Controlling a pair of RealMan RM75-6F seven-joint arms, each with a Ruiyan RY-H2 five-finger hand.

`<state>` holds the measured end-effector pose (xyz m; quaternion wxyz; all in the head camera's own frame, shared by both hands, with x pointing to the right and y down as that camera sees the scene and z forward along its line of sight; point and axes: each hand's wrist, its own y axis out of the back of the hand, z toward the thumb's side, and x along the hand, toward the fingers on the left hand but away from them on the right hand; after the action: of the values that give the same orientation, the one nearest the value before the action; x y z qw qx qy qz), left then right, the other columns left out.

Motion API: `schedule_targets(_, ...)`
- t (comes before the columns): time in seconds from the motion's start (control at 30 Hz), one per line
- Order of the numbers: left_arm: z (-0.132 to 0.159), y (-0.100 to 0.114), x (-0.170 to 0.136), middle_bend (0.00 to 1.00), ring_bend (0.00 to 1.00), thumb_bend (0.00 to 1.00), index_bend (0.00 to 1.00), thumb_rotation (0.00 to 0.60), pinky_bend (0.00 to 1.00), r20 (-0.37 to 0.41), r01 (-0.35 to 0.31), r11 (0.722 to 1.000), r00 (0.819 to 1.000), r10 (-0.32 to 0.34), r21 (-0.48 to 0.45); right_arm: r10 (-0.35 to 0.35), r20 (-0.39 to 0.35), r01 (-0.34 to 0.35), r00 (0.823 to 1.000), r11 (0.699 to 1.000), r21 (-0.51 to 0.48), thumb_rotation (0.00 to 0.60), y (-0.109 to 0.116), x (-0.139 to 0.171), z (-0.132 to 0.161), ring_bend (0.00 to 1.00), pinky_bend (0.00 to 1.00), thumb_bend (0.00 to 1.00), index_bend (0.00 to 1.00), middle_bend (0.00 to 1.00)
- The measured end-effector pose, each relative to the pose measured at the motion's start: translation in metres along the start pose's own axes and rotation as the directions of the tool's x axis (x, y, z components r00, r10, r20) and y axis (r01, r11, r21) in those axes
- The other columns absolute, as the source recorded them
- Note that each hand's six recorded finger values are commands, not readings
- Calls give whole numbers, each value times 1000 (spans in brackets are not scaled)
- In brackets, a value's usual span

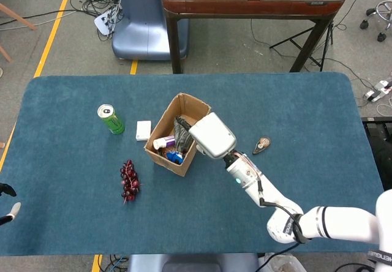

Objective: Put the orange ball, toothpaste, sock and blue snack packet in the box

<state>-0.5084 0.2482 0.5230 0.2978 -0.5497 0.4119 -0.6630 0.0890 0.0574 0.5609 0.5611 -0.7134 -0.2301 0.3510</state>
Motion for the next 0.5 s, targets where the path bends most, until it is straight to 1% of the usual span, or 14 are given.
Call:
schedule_targets(0.1, -1, -1, 1, 460, 416, 262, 509, 600, 607, -2, 3, 1000, 1000, -3, 4, -19, 29, 20, 999, 1000, -14, 600, 6, 16, -19, 990, 1000, 0, 469, 1000)
schedule_targets(0.27, 0, -2, 2, 460, 416, 262, 509, 600, 607, -5, 1, 1000, 1000, -1, 7, -32, 104, 34, 994, 999, -19, 600, 16, 51, -58, 903, 990, 0, 510, 1000)
schedule_targets(0.37, 0, -2, 2, 460, 417, 261, 508, 600, 607, -8, -5, 1000, 1000, 6, 7, -34, 164, 39, 986, 999, -28, 600, 23, 79, -83, 866, 963, 0, 510, 975)
schedule_targets(0.47, -1, -2, 3, 461, 417, 261, 507, 600, 607, -9, -10, 1000, 1000, 10, 1, -37, 235, 41, 971, 999, -10, 600, 28, 109, -107, 825, 932, 0, 510, 922)
schedule_targets(0.5, -1, -2, 4, 461, 417, 262, 507, 600, 607, -7, -11, 1000, 1000, 11, 1, -42, 264, 43, 964, 999, -1, 600, 30, 120, -114, 815, 924, 0, 510, 908)
